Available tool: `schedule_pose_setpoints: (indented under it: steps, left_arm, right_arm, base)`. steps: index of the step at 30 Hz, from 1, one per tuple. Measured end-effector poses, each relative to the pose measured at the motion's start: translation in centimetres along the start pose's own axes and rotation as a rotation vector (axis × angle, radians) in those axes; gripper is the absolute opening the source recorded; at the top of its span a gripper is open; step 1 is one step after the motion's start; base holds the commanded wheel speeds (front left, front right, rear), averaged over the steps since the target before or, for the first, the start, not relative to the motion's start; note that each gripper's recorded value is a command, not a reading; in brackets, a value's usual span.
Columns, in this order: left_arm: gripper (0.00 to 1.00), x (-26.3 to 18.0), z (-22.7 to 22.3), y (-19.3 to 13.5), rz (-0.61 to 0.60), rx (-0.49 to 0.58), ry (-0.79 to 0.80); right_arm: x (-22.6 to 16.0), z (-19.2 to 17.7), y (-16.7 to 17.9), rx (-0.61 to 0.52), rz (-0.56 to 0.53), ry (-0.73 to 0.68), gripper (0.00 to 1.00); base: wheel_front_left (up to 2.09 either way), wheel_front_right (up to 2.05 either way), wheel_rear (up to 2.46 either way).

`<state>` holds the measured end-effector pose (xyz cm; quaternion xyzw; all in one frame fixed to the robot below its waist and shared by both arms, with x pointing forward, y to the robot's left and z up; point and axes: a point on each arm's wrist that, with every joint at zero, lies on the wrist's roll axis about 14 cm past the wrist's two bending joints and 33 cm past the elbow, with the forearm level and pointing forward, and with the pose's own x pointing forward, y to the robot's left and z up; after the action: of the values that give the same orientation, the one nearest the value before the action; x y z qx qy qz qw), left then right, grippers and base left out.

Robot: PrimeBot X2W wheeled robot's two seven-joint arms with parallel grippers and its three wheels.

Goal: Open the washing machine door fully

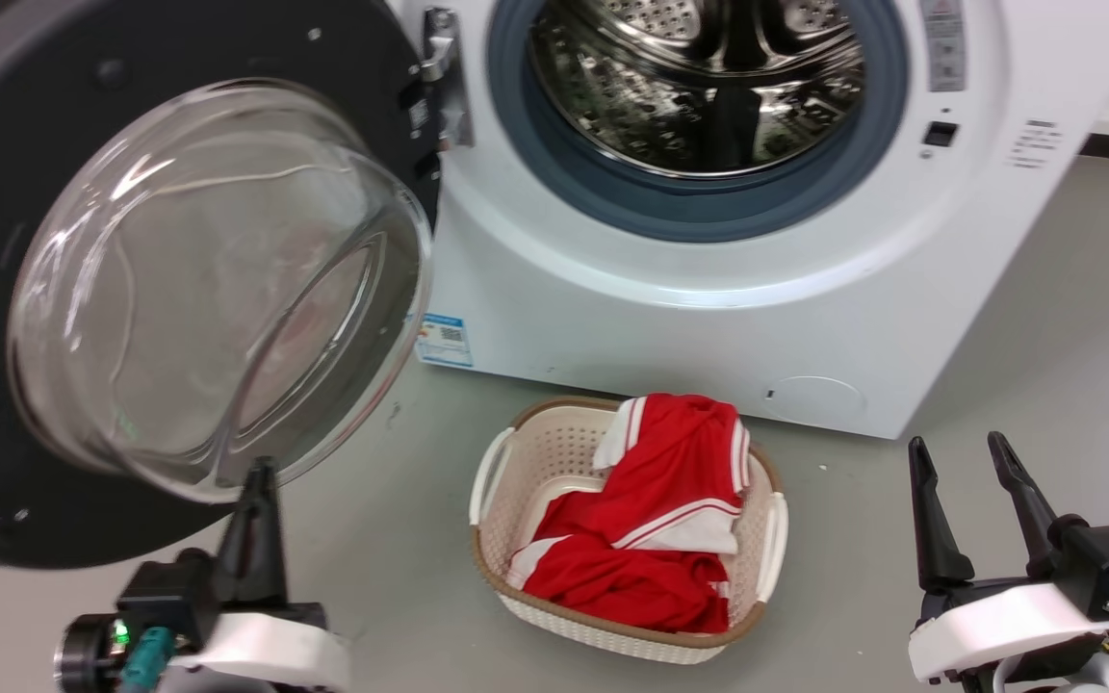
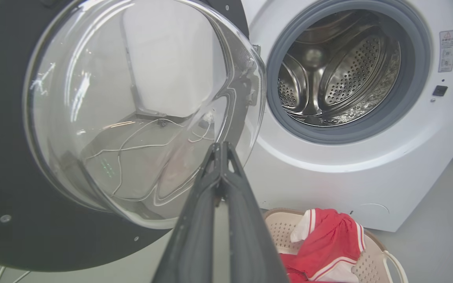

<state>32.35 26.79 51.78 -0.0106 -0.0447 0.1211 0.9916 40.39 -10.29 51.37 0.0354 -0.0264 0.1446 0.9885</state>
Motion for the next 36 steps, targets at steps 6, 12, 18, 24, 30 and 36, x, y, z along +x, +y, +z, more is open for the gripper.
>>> schedule_pose_setpoints:
  steps: [6,12,18,24,30,36]
  left_arm:
    - [0.00,1.6,0.9,-6.4,-0.189,-0.053,-0.027]
    - [0.49,2.9,1.0,-10.9,-0.304,-0.079,-0.037]
    - [1.00,3.6,0.6,-13.0,-0.348,-0.083,-0.031]
    - [1.00,3.9,0.4,-13.2,-0.341,-0.079,-0.030]
    - [1.00,3.9,0.4,-12.9,-0.332,-0.073,-0.033]
    - [1.00,3.9,0.4,-12.6,-0.324,-0.072,-0.037]
  right_arm:
    - [-1.7,1.0,-2.1,-0.017,-0.070,-0.022,1.00]
    - [-3.5,1.5,-4.2,-0.028,-0.143,-0.031,1.00]
    - [-4.9,1.7,-5.5,-0.032,-0.191,-0.034,1.00]
    - [-5.2,1.5,-5.7,-0.030,-0.200,-0.032,1.00]
    - [-5.0,1.5,-5.5,-0.027,-0.192,-0.033,1.00]
    - [-4.8,1.5,-5.2,-0.025,-0.185,-0.037,1.00]
  base:
    - [0.00,0.00,0.00]
    - [0.00,0.00,0.00]
    - [0.00,0.00,0.00]
    - [0.00,0.00,0.00]
    - [0.00,0.00,0.00]
    - [0.00,0.00,0.00]
